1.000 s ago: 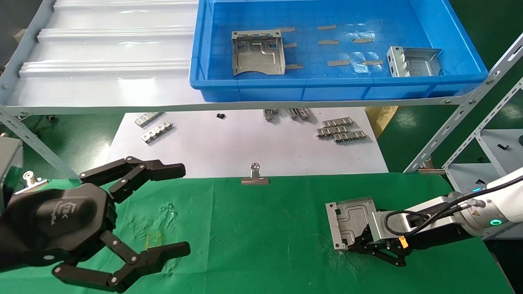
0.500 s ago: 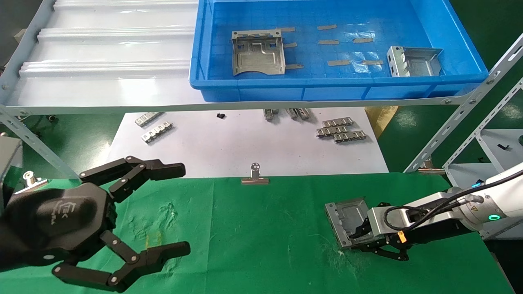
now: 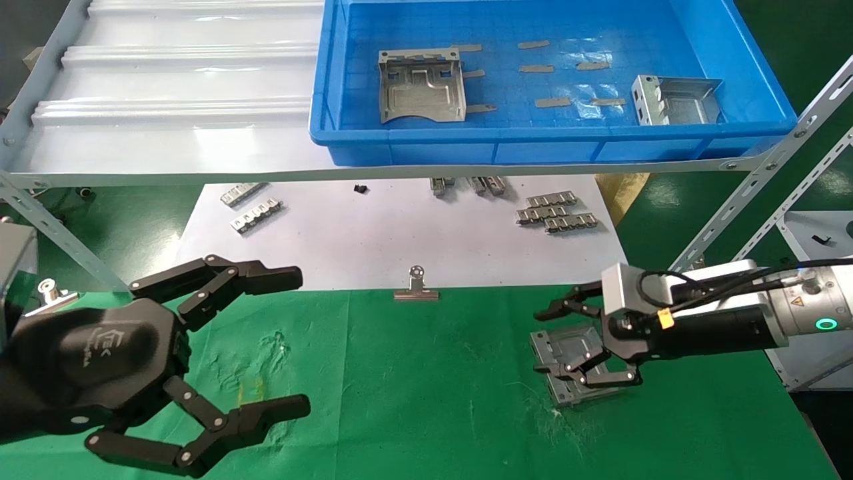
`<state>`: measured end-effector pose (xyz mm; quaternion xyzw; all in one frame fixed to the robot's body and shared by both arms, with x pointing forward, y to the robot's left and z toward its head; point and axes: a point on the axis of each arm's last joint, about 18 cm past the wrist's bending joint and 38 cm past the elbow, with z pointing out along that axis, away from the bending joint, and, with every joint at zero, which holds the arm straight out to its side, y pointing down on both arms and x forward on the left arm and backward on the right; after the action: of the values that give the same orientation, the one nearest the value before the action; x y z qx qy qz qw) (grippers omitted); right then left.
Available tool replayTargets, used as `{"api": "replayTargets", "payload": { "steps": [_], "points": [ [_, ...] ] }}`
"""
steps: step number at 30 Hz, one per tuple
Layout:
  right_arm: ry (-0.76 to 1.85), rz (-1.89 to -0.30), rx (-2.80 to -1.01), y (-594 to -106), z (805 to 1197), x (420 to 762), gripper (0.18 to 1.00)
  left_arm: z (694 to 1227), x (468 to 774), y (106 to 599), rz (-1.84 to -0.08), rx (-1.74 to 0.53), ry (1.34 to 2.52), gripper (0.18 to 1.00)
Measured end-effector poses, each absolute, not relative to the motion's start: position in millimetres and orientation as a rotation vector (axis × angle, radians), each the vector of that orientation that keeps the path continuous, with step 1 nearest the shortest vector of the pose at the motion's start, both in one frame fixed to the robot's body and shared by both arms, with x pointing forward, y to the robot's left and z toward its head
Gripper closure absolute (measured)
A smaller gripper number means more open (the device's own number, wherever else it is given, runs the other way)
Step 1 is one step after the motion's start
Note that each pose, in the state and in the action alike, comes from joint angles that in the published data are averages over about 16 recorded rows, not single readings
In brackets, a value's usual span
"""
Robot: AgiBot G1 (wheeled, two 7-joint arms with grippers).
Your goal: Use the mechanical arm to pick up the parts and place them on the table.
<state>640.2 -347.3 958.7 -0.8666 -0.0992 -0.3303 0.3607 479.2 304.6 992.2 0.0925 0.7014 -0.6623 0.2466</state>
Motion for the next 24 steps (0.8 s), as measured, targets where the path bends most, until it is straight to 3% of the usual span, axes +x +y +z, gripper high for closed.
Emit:
{"api": "replayTargets", "payload": {
  "steps": [15, 24],
  "points": [
    [-0.235, -0.842, -2.169, -343.1, 960.2, 638.4, 0.308, 992.2, 479.3, 304.7, -1.807, 0.252, 1.913, 0.184],
    [-0.226, -0.797, -2.083, -330.4, 953.6, 634.1, 0.214, 992.2, 479.3, 304.7, -1.807, 0.252, 1.913, 0.184]
  ]
}}
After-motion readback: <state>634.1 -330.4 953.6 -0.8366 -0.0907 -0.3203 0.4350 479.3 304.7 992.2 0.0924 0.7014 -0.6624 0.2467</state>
